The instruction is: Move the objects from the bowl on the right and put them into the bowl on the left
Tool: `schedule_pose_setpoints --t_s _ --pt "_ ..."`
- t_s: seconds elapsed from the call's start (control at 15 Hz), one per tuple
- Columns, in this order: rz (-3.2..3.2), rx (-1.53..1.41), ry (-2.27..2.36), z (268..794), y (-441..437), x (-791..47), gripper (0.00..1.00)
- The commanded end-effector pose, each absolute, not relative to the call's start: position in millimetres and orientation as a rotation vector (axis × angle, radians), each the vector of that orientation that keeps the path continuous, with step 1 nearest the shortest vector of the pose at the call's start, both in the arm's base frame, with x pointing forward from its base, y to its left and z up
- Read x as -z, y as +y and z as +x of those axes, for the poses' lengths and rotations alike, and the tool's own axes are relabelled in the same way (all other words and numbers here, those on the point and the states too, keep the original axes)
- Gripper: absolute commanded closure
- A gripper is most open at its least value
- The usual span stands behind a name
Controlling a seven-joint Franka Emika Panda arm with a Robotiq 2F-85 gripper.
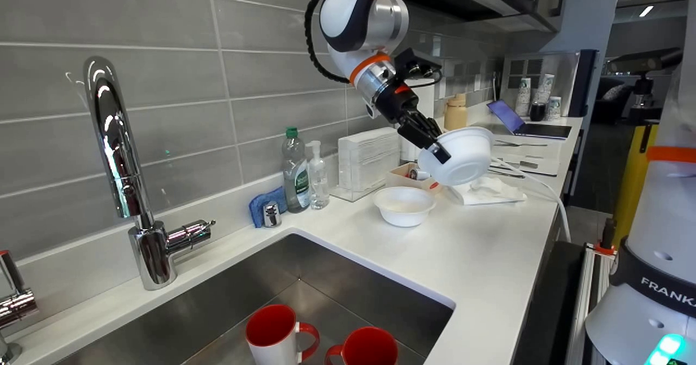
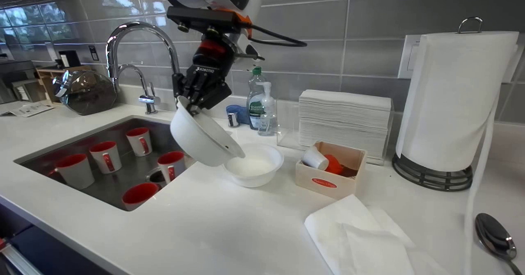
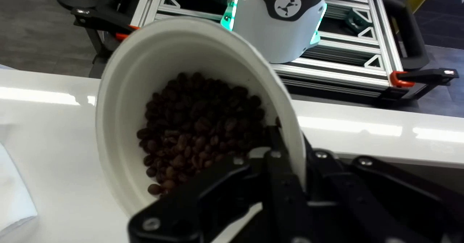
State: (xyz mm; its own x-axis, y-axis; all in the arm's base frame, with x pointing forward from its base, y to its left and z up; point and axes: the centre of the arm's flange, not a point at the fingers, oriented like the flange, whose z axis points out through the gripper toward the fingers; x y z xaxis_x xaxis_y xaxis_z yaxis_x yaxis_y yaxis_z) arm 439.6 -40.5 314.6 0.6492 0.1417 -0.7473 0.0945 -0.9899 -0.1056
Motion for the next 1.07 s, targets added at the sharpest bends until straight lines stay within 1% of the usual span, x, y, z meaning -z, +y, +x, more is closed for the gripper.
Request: schedule_pose_setpoints --t_s 0.0,0.4,1.0 --pt "-2.700 -1.390 -0.161 470.2 -50.7 -311.1 1.00" --pt "-2.604 -1.540 -0.125 487.6 -54.9 -302.4 1.00" --pt "-2.492 -1.683 -0.120 509.0 -54.8 -288.2 1.00"
